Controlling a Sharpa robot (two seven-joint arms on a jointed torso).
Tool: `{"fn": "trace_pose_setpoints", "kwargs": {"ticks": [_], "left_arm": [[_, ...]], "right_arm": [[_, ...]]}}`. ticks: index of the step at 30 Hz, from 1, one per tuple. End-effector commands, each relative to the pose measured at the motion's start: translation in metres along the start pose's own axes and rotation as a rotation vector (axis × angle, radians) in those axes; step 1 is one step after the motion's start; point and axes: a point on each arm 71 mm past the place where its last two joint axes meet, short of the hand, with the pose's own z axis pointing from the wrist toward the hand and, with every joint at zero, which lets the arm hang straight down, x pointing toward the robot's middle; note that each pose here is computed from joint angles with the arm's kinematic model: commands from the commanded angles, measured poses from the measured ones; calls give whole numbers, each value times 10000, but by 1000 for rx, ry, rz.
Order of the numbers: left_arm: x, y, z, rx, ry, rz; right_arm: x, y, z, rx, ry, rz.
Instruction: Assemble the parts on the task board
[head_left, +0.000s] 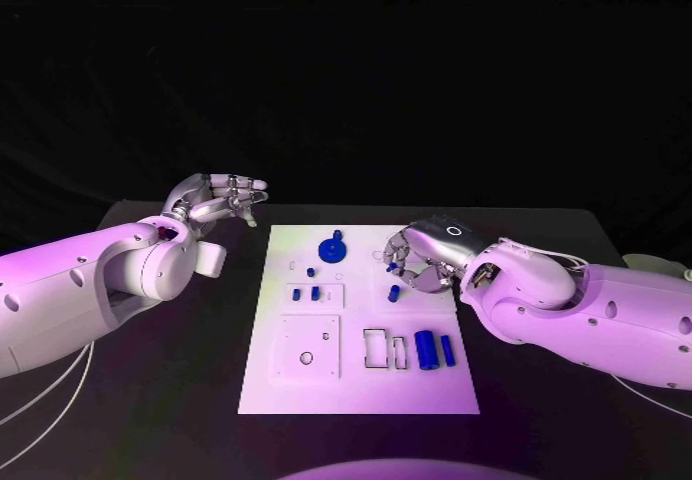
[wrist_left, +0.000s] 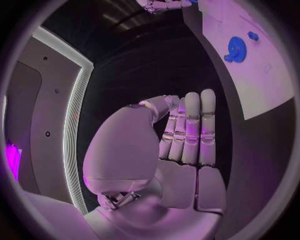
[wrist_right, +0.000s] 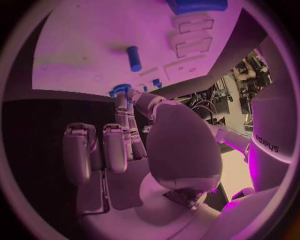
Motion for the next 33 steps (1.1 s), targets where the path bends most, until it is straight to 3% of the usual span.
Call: {"fn": "trace_pose_setpoints", "kwargs": {"ticks": [1, 8, 12, 22, 33], "left_arm": [[59, -6, 19, 2, 30, -15], [164, 10, 45, 1, 53, -22], [245, 9, 66, 3, 71, -30], [368, 0, 88, 5, 97, -41], [389, 0, 88, 1, 103, -43]], "right_arm": [[22, 210, 24, -48, -14, 53], [194, 597, 100, -141, 15, 100], [387, 748, 138, -171, 52, 122], [639, 940, 174, -200, 108, 141], [725, 997, 217, -201, 135, 126]]}}
